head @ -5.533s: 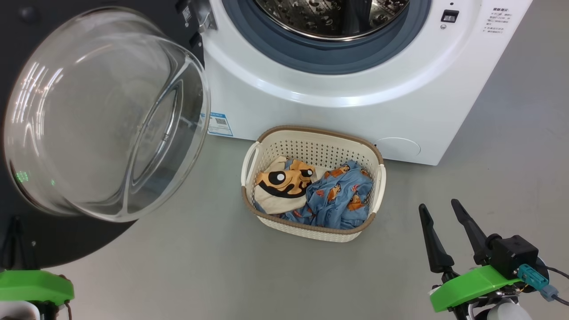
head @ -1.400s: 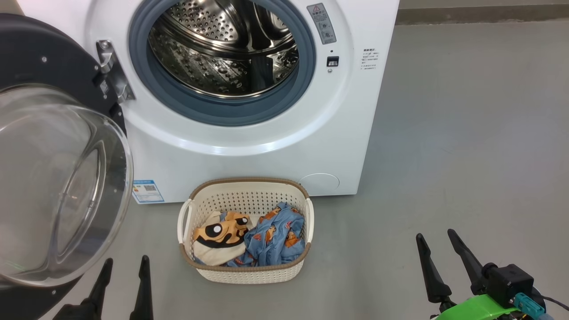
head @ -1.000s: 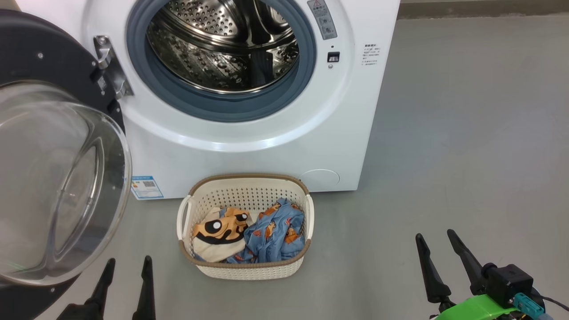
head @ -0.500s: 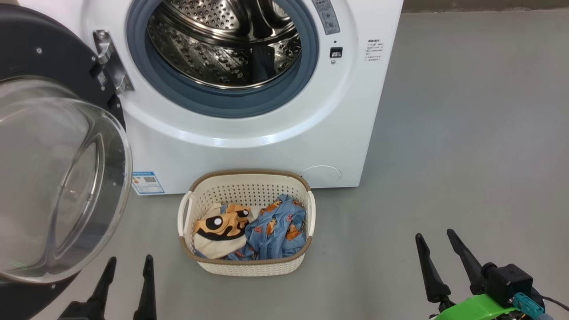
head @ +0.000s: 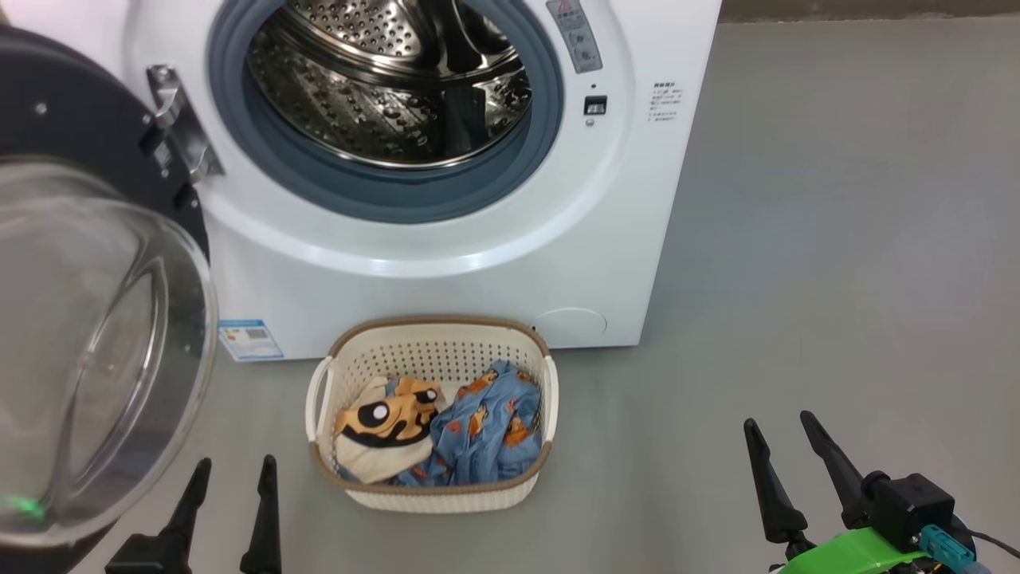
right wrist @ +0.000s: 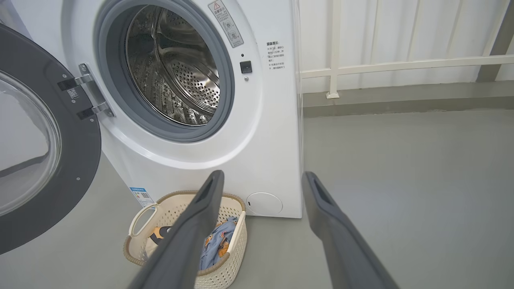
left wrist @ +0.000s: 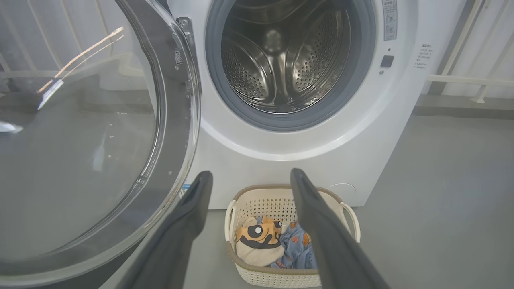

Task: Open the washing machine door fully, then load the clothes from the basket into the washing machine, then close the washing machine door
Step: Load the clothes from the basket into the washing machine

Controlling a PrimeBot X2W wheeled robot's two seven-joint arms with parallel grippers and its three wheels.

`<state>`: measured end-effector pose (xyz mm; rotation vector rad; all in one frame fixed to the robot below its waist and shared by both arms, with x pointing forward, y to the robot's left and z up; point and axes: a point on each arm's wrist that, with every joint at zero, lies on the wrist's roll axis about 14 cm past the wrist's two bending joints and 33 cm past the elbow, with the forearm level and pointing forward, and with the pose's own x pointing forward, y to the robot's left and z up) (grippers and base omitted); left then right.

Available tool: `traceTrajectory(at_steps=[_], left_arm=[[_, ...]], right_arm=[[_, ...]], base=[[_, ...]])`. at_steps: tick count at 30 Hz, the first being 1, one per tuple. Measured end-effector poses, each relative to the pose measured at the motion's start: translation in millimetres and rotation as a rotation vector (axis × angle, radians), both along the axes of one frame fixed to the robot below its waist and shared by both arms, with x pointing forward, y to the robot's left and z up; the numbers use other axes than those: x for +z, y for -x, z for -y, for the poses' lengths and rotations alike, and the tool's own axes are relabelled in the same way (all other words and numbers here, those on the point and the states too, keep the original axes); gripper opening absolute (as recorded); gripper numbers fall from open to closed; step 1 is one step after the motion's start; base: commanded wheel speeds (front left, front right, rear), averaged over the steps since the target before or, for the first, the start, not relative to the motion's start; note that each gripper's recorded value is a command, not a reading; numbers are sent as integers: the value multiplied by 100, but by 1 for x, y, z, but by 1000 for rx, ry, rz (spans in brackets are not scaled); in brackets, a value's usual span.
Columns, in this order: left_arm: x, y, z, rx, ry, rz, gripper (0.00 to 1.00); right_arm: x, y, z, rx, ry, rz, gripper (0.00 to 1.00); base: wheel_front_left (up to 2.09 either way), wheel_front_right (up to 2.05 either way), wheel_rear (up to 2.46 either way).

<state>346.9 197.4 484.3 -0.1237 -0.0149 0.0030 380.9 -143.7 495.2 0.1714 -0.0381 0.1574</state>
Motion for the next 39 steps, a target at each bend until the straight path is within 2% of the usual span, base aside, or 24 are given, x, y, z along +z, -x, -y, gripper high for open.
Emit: traceTrajectory(at_steps=[9, 16, 39], left_arm=[[4, -6, -9, 28, 0, 11, 100], [4, -8, -14, 42, -1, 11, 100], [7, -5, -7, 23, 2, 23, 100]], right_arm=[[-4, -2, 0, 2, 1, -10, 100], [-5, -5, -1, 4, 0, -14, 100], [1, -6, -3, 8, 1, 4, 100]], base=[[202, -180, -22], [120, -120, 0], [8, -8, 0]])
